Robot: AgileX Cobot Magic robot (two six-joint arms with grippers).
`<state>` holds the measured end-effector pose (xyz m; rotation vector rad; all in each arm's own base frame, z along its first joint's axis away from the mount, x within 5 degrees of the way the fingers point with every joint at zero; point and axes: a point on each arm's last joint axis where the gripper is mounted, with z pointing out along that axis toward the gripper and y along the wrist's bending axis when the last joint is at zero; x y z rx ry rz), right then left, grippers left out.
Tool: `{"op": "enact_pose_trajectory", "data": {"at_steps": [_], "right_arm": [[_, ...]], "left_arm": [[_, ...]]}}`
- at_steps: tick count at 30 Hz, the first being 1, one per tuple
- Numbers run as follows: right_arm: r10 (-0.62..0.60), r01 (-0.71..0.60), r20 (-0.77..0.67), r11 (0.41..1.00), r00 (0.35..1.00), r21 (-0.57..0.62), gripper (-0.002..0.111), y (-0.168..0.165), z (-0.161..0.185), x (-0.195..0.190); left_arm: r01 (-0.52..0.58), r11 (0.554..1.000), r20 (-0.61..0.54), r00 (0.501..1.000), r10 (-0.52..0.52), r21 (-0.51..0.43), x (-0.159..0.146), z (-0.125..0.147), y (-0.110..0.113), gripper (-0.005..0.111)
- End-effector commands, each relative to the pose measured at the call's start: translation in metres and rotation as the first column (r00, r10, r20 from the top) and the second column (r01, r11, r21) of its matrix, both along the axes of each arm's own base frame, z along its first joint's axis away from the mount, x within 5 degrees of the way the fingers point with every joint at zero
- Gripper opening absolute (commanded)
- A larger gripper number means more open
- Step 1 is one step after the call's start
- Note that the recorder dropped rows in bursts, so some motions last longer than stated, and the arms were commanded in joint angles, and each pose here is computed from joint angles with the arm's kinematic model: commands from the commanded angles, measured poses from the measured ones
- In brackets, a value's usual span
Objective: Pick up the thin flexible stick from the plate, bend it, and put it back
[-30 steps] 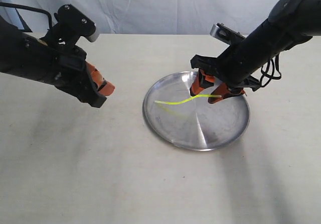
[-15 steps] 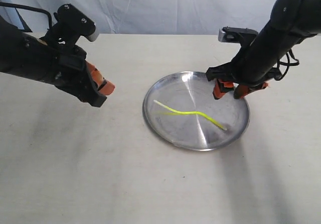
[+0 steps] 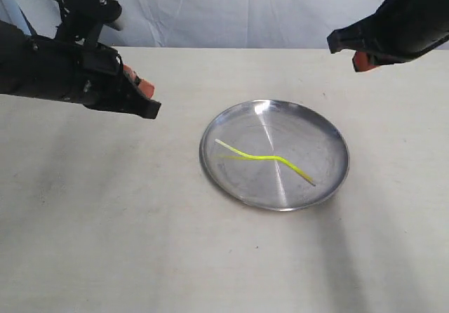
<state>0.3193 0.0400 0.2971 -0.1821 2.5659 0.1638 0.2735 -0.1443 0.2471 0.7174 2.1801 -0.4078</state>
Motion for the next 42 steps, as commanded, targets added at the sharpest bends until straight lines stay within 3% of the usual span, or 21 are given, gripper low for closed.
{"op": "enact_pose_trajectory", "data": {"at_steps": [1,10,18,27,42], "right_arm": [[-0.025,0.019,0.139,0.999,0.990,0.049,0.000,-0.003,0.022,-0.042],[-0.088,0.043,0.376,0.991,0.922,0.128,0.000,-0.014,0.009,-0.152],[-0.144,0.021,0.583,0.977,0.800,0.212,0.000,-0.019,0.010,-0.214],[-0.155,-0.009,0.670,0.972,0.726,0.235,0.000,-0.021,0.021,-0.238],[-0.156,-0.012,0.677,0.972,0.719,0.236,0.000,-0.021,0.022,-0.241]], "left_arm": [[-0.083,0.987,0.048,0.995,0.091,-0.135,-0.008,0.028,0.005,0.000],[-0.044,0.960,0.192,0.976,0.101,-0.277,-0.061,0.083,0.026,0.000],[-0.061,0.961,0.176,0.978,0.112,-0.271,-0.103,0.056,0.045,0.000],[-0.041,0.977,0.203,0.975,0.084,-0.208,-0.108,0.049,0.049,0.000],[-0.044,0.977,0.206,0.975,0.087,-0.208,-0.107,0.049,0.049,0.000]]}}
